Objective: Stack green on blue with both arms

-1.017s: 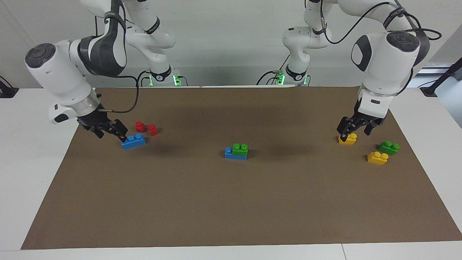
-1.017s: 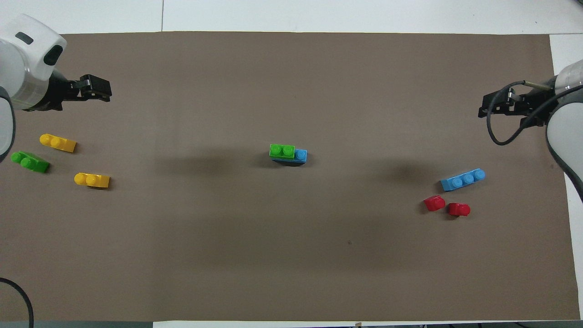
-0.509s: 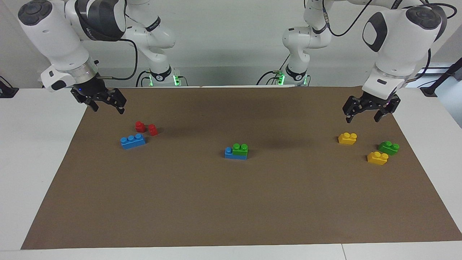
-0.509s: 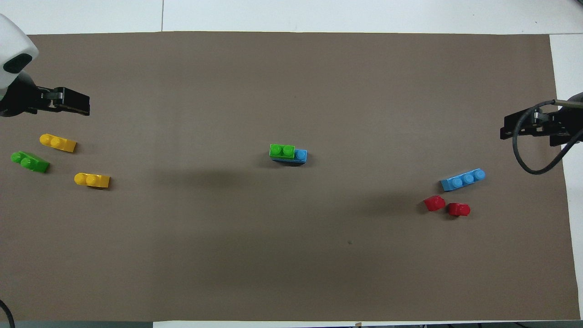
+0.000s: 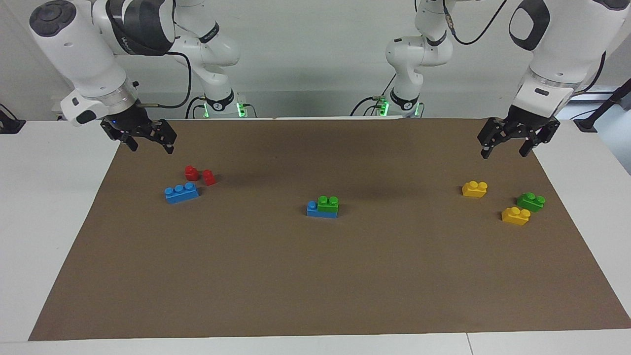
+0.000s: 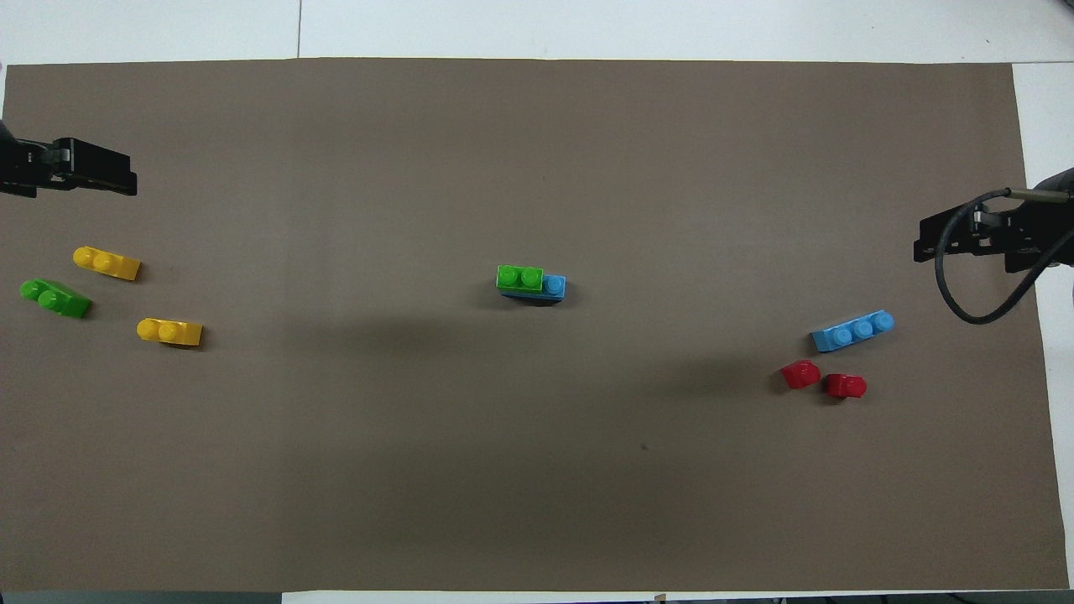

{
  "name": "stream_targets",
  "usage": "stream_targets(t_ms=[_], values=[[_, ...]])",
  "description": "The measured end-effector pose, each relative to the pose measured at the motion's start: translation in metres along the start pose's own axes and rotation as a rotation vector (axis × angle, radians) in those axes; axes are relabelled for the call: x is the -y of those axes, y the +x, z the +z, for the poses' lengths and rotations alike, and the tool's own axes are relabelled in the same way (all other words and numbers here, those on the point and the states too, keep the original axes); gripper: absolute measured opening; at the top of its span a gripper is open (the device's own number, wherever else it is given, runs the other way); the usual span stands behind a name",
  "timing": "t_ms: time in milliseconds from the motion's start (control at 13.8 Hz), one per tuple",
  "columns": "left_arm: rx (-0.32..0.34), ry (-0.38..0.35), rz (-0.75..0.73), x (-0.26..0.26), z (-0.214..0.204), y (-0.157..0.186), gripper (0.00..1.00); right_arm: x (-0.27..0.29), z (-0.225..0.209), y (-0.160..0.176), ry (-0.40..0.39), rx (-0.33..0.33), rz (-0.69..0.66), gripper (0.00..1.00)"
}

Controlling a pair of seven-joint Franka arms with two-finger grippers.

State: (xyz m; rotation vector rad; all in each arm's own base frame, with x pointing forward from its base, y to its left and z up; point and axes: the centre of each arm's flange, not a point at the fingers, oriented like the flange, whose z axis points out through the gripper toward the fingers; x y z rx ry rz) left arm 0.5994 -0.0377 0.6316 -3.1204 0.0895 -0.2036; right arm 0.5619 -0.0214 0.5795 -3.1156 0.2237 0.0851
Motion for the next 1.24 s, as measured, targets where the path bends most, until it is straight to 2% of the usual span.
stream_targets(t_ms=[436,726,1235], values=[[0.006,-0.001,-0.002,0.000,0.001,0.000,1.00,0.000,0.000,0.000,0.000,0.000,0.000,1.00],[0.132,-0.005,0.002,-0.003,0.011,-0.015,1.00,0.000,0.000,0.000,0.000,0.000,0.000,1.00],[0.149,-0.005,0.001,-0.002,0.012,-0.017,1.00,0.000,0.000,0.000,0.000,0.000,0.000,1.00]])
